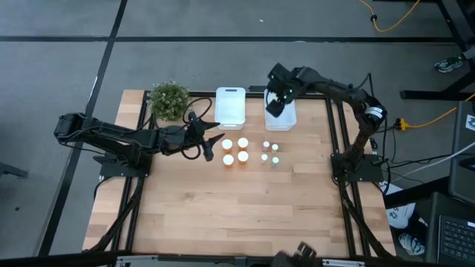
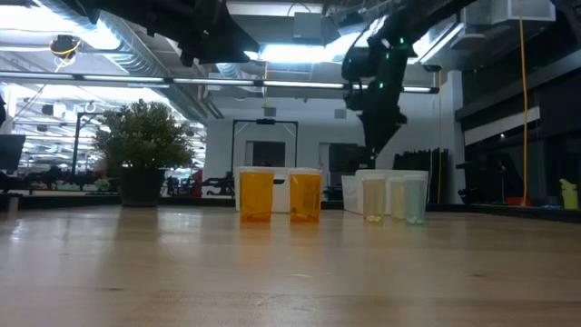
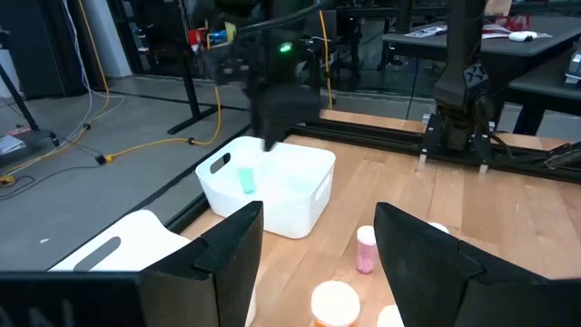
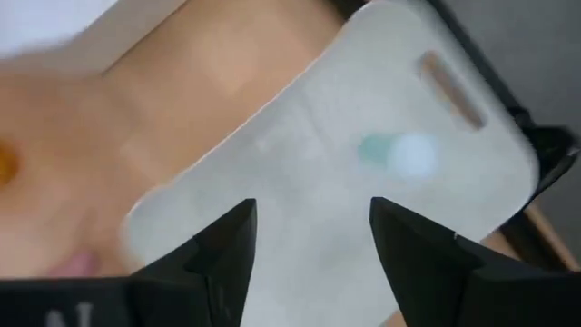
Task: Pick and place medicine bottles into bin by pill shape (circle, oval)
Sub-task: Put the yellow pill bottle into the right white bin
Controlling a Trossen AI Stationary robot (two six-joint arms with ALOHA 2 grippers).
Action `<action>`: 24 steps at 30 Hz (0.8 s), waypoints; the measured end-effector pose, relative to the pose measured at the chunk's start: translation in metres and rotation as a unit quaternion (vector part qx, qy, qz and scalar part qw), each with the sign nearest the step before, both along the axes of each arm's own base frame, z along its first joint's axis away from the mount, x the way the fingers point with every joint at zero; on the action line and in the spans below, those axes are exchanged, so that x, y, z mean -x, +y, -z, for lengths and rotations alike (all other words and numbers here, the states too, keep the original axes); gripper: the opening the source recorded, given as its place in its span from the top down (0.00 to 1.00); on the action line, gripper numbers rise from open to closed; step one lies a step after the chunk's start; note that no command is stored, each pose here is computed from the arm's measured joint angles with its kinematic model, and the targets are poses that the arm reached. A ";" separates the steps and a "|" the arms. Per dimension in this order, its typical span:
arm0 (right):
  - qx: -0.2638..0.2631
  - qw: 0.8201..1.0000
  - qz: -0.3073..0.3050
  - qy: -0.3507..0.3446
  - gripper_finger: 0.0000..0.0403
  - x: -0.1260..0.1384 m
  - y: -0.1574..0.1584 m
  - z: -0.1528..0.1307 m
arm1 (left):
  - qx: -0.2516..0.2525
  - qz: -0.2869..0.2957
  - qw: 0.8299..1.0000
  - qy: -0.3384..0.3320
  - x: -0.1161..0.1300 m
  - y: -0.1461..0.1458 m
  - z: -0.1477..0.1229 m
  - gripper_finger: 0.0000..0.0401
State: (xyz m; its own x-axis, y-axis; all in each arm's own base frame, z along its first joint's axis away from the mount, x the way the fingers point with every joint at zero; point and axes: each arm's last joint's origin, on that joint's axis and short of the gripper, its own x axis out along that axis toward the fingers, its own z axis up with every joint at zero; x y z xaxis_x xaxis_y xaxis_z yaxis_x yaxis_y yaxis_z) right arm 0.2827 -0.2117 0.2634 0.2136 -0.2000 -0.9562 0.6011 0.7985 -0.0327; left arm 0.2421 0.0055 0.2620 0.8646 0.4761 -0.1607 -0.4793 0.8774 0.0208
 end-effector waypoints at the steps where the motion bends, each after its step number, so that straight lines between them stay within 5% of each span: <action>1: -0.003 1.000 -0.014 0.003 0.47 -0.002 0.010 -0.004 | 0.000 0.000 1.000 0.002 0.000 0.000 0.000 0.49; 13: -0.016 0.988 -0.152 0.006 0.50 0.019 0.141 -0.053 | 0.000 0.007 1.000 0.019 0.001 -0.003 0.003 0.49; 24: 0.002 0.994 -0.104 -0.040 0.49 0.079 0.203 -0.018 | 0.000 0.019 1.000 0.018 0.001 -0.009 0.003 0.49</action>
State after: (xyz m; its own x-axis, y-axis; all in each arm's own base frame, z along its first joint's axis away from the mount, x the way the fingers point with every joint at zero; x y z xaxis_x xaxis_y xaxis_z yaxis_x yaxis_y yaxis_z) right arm 0.2037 -0.0088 0.2814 0.3261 -0.1465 -0.9339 0.4238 0.9057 0.0058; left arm 0.2415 -0.0034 0.2587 0.8755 0.4438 -0.1912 -0.4453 0.8946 0.0380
